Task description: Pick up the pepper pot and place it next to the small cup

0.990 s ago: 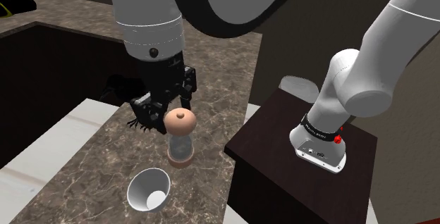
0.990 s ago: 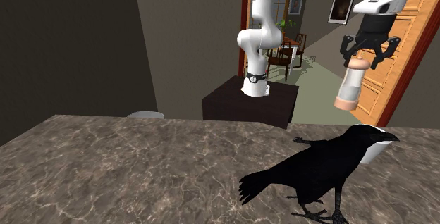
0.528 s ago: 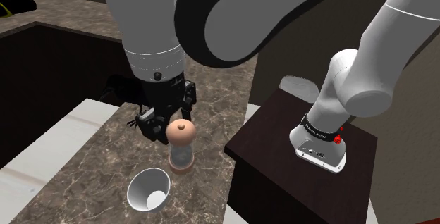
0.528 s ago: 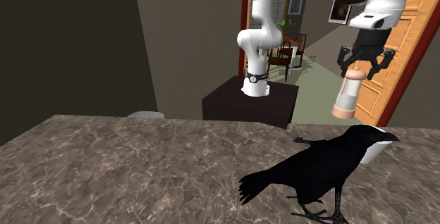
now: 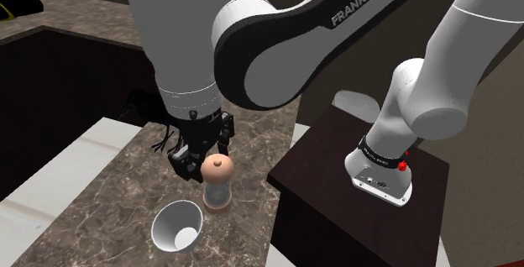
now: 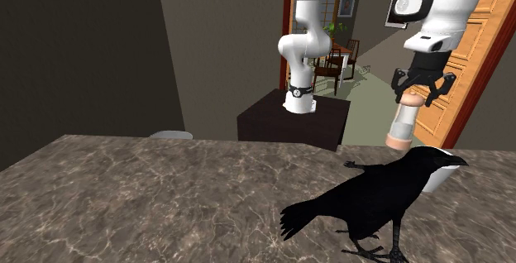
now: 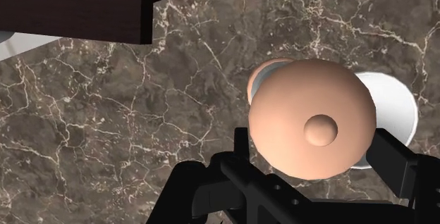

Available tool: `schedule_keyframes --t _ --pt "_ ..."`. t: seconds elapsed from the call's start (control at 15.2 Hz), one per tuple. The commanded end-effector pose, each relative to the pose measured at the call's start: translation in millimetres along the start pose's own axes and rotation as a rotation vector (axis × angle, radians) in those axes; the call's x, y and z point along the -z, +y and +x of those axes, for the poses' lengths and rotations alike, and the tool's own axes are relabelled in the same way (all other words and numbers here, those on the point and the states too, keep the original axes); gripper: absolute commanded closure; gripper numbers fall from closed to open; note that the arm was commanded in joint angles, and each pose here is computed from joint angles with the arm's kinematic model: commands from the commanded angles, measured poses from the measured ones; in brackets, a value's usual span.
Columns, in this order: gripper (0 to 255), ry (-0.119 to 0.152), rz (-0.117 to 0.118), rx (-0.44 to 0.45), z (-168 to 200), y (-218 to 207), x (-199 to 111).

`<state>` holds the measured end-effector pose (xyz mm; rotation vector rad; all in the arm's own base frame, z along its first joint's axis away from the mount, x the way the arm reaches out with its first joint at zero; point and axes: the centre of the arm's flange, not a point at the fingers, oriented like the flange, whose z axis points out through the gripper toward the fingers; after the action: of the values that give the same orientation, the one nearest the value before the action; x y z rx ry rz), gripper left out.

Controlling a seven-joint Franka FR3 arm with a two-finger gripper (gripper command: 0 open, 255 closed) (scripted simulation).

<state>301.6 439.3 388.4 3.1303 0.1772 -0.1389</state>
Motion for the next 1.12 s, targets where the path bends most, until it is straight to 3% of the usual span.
schedule_keyframes --t 0.0,1.06 --pt "255 0.001 0.000 0.000 1 0 -11" --pt "255 0.001 0.000 0.000 9 0 -95"
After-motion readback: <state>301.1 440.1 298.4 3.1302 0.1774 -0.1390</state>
